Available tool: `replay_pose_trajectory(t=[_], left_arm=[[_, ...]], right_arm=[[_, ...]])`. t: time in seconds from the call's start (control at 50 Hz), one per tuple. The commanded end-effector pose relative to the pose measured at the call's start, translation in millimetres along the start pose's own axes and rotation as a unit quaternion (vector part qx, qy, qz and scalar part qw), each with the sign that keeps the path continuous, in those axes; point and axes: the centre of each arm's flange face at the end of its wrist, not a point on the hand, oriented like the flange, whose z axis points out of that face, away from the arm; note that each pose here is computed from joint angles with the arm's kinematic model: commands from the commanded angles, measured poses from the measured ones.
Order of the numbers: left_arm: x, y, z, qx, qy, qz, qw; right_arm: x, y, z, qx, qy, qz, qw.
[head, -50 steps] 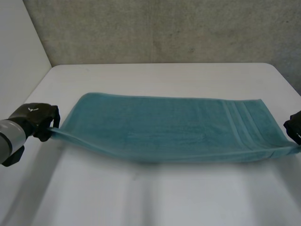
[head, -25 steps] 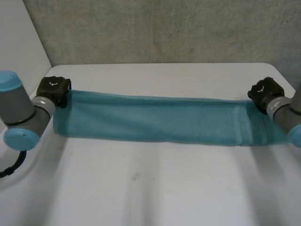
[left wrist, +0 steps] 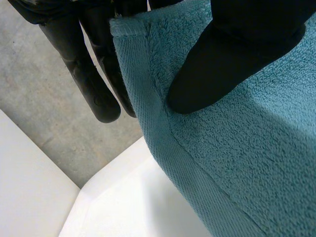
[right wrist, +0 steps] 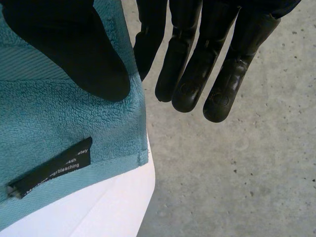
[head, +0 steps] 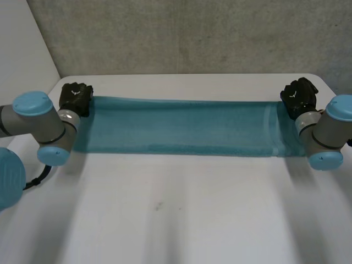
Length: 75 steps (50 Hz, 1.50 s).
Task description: Fold the laundry
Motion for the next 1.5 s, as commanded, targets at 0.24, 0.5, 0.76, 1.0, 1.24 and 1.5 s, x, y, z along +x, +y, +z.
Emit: replay_pose_trajectory(t=[0.24, 0.5, 0.76, 1.0, 1.24, 1.5], left_arm=[[16, -15, -6, 0.021, 0.018, 0.002, 1.0], [-13, -102, -39, 0.084, -0.006, 0.003, 0.996], [-18, -142, -112, 0.075, 0.011, -0.051, 0.996], [-9, -123, -136, 0.035, 0.026, -0.084, 0.996], [-7, -114, -138, 0.021, 0.029, -0.086, 0.996], [-5, -109, -139, 0.017, 0.03, -0.087, 0.996]], right_arm=[[3, -7, 7, 0.005, 0.01, 0.054, 0.998], [106, -62, -31, 0.021, 0.028, 0.196, 0.98], [143, -41, -96, -0.082, -0.076, 0.328, 0.938], [123, 18, -103, -0.143, -0.149, 0.396, 0.895], [73, 66, -88, -0.169, -0.165, 0.392, 0.889], [59, 85, -81, -0.176, -0.164, 0.39, 0.889]])
